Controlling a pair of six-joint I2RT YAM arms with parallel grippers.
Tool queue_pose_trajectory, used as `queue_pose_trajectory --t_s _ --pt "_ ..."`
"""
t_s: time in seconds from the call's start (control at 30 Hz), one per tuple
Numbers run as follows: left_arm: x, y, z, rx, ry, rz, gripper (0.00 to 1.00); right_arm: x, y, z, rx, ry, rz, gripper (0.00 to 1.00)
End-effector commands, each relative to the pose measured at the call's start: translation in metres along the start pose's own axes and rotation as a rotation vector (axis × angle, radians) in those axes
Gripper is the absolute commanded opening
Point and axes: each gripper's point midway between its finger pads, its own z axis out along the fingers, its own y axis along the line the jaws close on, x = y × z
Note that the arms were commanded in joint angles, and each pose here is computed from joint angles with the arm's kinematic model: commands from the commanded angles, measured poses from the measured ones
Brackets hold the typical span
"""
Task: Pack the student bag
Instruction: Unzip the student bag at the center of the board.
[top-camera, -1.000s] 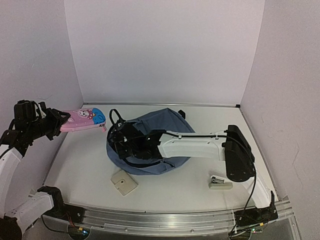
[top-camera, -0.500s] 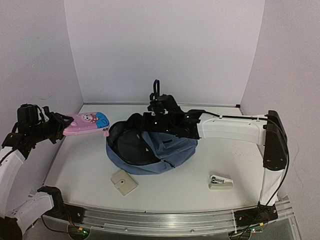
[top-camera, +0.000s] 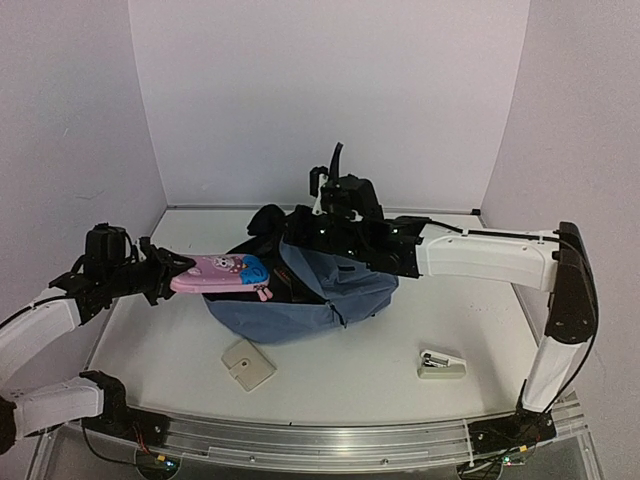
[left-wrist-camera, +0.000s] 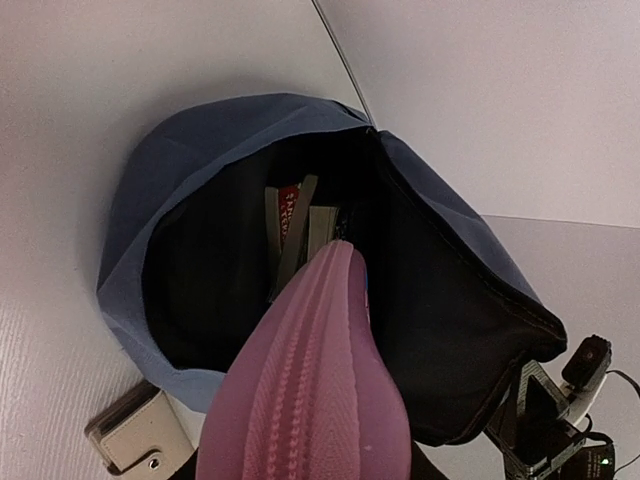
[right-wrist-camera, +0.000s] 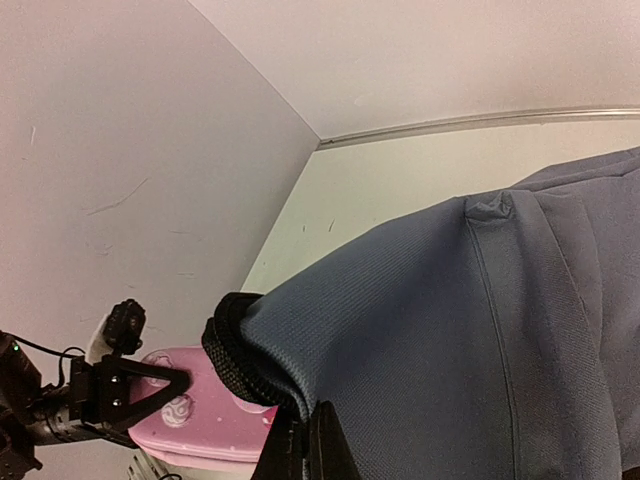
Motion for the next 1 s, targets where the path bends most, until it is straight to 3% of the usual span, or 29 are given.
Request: queue_pose_trajectory --t_s 0.0,0.47,0.97 --pt "-0.019 -0.042 0.012 0.134 -0.058 0.026 0.00 -0.051 0.049 -0.035 -0.174 -0.132 0.064 0.00" --pt "-0.009 -0.078 0.066 0.168 0.003 0.072 0.00 -0.056 0.052 -0.044 -0.192 -0.144 0.065 0.00" --pt "0.029 -0.089 0.162 0.116 0.056 0.155 0.00 -0.063 0.049 -0.055 -0.187 -0.170 0.067 0.00"
